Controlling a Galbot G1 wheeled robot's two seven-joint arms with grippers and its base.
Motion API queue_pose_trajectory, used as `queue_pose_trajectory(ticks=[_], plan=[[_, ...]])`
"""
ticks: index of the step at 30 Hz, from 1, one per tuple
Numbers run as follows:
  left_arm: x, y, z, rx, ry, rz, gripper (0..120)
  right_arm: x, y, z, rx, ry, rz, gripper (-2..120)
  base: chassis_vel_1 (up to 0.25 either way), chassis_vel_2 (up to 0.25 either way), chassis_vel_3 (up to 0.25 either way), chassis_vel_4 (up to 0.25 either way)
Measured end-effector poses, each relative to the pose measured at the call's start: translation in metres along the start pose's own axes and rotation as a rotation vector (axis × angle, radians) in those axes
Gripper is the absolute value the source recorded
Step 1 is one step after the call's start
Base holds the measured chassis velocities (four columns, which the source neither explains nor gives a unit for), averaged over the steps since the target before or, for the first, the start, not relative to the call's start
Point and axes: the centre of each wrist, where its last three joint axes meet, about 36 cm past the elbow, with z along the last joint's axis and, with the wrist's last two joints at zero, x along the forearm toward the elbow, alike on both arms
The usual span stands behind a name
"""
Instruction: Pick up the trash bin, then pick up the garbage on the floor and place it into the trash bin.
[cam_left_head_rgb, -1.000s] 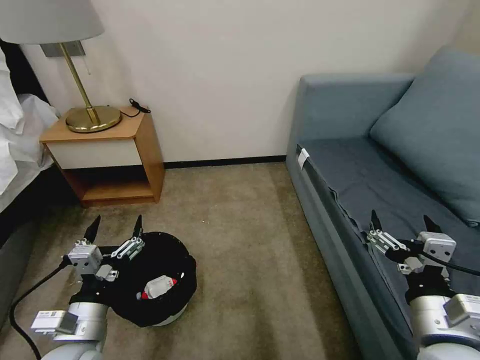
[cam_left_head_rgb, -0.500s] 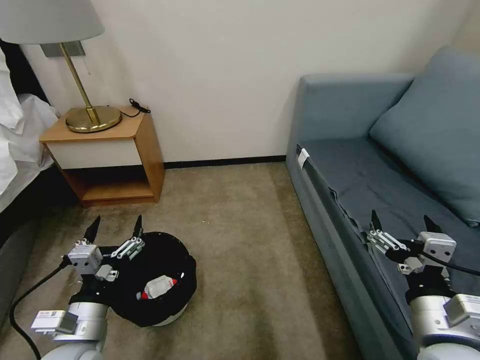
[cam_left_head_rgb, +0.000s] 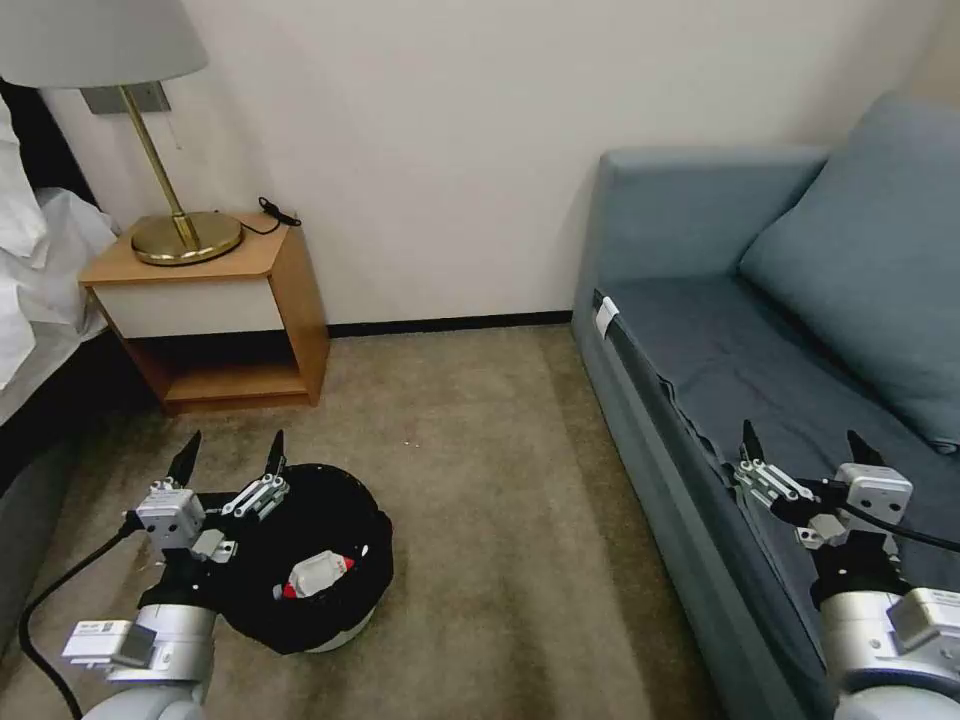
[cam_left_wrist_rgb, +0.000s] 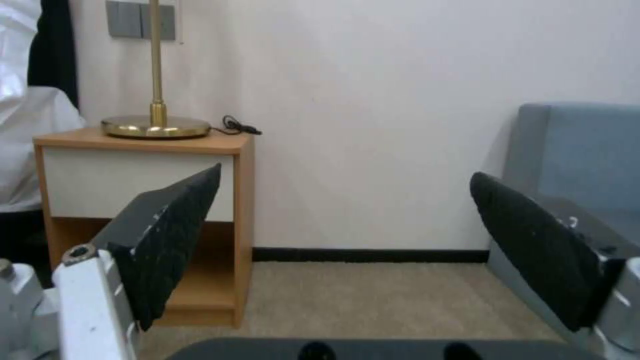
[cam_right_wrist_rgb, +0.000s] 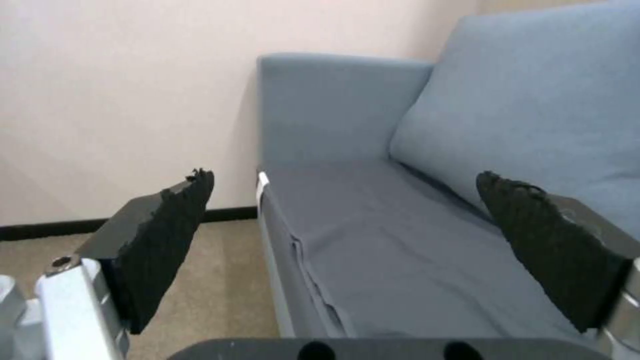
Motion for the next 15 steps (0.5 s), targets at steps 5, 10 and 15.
queue_pose_trajectory(ticks=[5,10,15], plan=[[0.0,0.0,0.0,0.0,0.0,0.0,100,0.0,0.0,0.0,0.0,0.0,0.0,100,0.0,0.0,0.0,0.0],[0.0,0.0,0.0,0.0,0.0,0.0,100,0.0,0.0,0.0,0.0,0.0,0.001,100,0.0,0.0,0.0,0.0],[0.0,0.0,0.0,0.0,0.0,0.0,100,0.0,0.0,0.0,0.0,0.0,0.001,100,0.0,0.0,0.0,0.0]])
